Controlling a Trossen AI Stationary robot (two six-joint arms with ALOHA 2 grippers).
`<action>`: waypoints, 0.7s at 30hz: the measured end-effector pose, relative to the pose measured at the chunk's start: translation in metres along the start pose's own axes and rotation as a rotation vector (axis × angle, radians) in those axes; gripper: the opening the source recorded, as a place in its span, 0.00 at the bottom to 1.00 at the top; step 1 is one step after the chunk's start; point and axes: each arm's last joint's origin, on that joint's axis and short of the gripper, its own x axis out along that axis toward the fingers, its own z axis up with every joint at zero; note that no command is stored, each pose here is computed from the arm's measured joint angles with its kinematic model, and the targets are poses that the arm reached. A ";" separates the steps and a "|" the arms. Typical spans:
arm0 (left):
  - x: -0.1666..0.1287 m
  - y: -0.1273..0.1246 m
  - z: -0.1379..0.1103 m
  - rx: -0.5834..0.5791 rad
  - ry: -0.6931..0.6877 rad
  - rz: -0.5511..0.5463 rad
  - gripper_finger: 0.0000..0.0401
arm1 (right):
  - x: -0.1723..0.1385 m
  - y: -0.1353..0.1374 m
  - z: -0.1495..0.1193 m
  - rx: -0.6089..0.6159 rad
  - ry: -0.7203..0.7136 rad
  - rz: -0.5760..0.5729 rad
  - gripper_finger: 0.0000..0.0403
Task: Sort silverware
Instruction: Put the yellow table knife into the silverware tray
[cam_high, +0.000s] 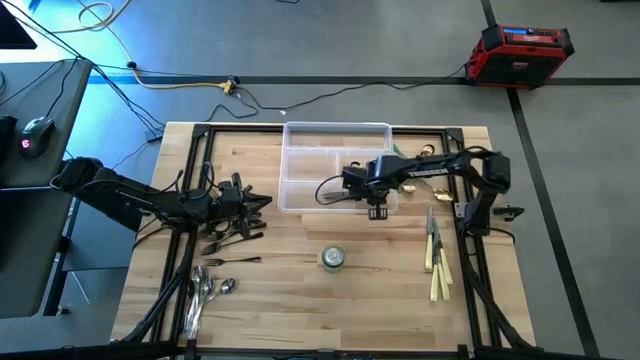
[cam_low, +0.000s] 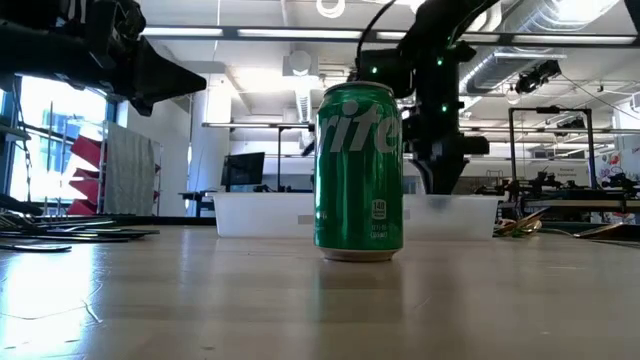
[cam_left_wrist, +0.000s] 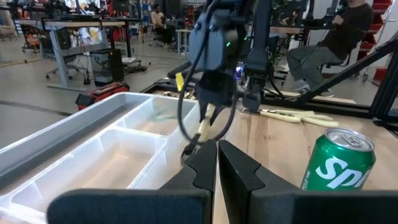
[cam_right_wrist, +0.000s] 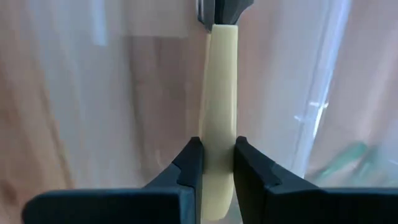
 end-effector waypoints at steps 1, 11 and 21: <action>0.000 0.000 0.000 0.000 0.000 0.000 0.00 | 0.002 0.000 0.001 0.005 0.009 -0.003 0.14; 0.000 0.000 0.000 0.000 0.000 -0.002 0.00 | 0.001 0.000 0.002 0.059 0.023 -0.017 0.31; 0.000 0.000 0.000 -0.007 0.000 -0.004 0.00 | -0.077 0.002 0.007 0.261 0.028 -0.072 0.32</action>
